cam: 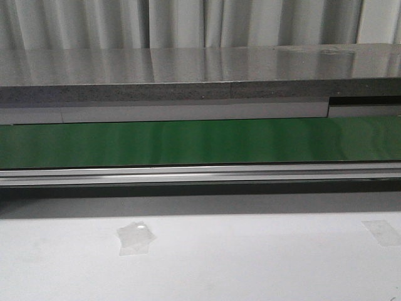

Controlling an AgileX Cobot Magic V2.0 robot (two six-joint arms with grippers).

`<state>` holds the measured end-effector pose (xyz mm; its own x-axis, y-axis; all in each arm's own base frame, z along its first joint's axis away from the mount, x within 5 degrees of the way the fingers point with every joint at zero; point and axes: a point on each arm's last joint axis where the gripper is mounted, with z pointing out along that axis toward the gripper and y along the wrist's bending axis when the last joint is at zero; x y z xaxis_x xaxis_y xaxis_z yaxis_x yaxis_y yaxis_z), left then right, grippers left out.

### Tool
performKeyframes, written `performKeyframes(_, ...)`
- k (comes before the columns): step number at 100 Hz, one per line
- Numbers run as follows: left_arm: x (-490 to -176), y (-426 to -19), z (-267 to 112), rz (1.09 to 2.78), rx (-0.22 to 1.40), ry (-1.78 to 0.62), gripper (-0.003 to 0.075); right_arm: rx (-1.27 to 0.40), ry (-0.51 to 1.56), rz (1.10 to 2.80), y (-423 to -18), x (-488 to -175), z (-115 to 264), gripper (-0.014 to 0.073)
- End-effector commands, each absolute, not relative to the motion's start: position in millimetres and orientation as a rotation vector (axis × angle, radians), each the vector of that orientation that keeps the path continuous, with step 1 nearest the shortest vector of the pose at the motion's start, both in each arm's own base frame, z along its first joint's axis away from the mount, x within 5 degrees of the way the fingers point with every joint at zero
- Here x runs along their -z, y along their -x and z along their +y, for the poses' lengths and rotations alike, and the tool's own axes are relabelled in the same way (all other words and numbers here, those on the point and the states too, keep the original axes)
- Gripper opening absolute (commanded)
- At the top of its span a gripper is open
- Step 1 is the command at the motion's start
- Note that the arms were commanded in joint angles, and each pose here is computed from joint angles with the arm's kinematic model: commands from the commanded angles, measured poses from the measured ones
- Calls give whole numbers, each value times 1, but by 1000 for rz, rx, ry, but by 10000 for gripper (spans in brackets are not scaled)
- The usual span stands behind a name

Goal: Move button from left to right
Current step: 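Grasp the button with the right gripper and lift it off the belt, then place the button into the green tray and open the right gripper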

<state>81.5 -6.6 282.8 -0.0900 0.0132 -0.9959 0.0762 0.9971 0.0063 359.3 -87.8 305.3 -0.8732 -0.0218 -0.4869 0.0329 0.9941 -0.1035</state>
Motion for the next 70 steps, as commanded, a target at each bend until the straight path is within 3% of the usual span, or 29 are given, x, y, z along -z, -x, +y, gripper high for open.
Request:
performKeyframes(1, -298, -82, -6, 1569, 53, -52, -20, 230, -40, 2492, -353, -335, -108, 290)
performKeyframes(31, -298, -82, -6, 1569, 53, -52, -20, 282, -106, 2527, -358, -307, -151, 290)
performKeyframes(70, -298, -82, -6, 1569, 53, -52, -20, 228, -102, 2671, -377, -251, -161, 290)
